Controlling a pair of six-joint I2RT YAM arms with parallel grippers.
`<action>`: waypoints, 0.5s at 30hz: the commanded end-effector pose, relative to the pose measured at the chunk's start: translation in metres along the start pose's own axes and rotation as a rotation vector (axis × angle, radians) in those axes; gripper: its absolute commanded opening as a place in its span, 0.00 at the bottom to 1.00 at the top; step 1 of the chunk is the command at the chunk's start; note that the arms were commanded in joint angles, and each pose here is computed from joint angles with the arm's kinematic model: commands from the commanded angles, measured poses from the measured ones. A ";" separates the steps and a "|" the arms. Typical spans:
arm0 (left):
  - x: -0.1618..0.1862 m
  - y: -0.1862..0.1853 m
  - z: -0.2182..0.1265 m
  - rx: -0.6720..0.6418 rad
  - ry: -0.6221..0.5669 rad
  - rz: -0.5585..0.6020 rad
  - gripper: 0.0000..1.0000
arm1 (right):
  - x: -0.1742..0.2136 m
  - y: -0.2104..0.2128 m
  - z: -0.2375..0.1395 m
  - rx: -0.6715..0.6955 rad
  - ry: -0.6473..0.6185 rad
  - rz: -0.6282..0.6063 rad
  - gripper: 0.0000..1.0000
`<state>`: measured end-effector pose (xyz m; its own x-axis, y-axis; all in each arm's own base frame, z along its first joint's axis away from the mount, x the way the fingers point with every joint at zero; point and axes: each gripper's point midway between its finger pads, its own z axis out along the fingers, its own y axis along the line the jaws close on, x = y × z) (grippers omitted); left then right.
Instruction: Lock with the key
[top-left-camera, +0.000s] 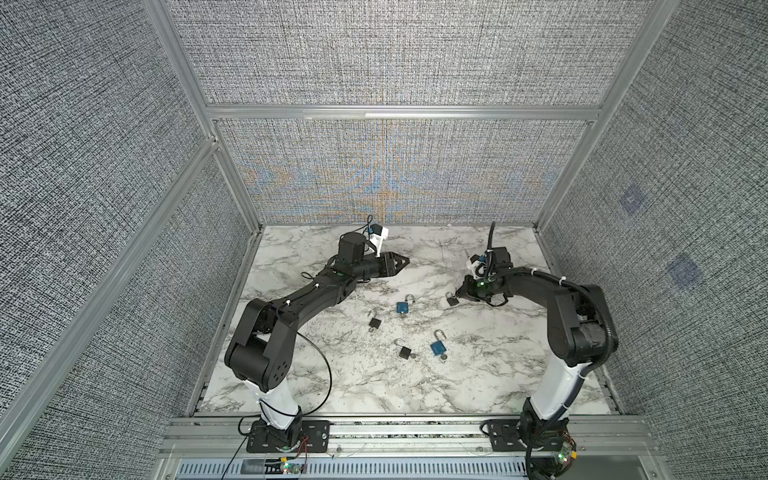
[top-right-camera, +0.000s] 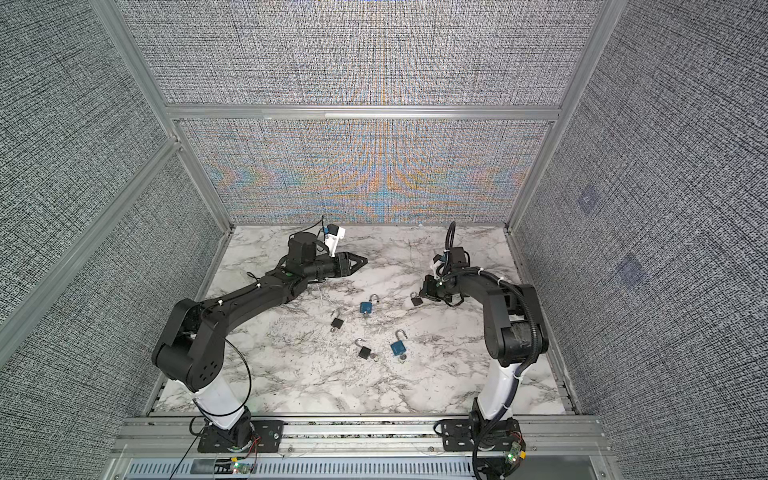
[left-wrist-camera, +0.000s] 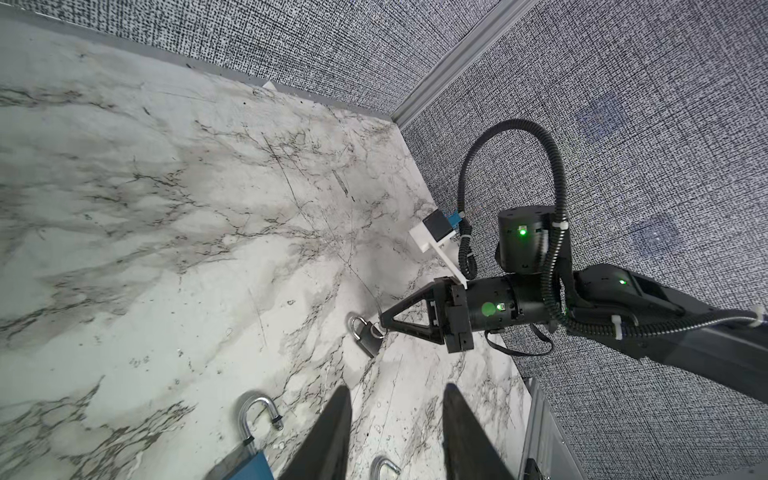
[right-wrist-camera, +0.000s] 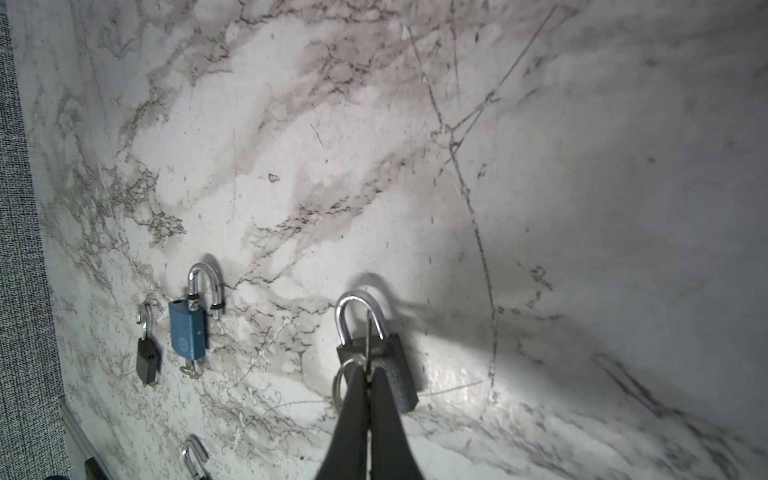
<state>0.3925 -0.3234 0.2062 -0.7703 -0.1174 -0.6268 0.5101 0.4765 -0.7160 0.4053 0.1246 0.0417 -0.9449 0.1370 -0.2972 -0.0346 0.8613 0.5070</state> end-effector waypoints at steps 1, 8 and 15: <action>-0.006 -0.005 -0.001 0.028 -0.033 0.016 0.39 | 0.011 -0.001 0.002 0.003 0.051 -0.007 0.00; -0.005 -0.004 0.002 0.040 -0.031 -0.001 0.39 | 0.016 -0.003 0.005 -0.001 0.069 -0.007 0.04; -0.004 -0.004 0.001 0.041 -0.031 -0.003 0.39 | 0.015 -0.002 0.003 0.001 0.065 -0.009 0.15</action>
<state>0.3941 -0.3242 0.2041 -0.7770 -0.1437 -0.6129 0.4951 0.4619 -0.7359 0.3945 0.1255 0.0330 -0.9613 0.1074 -0.2536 -0.0369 0.8622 0.5052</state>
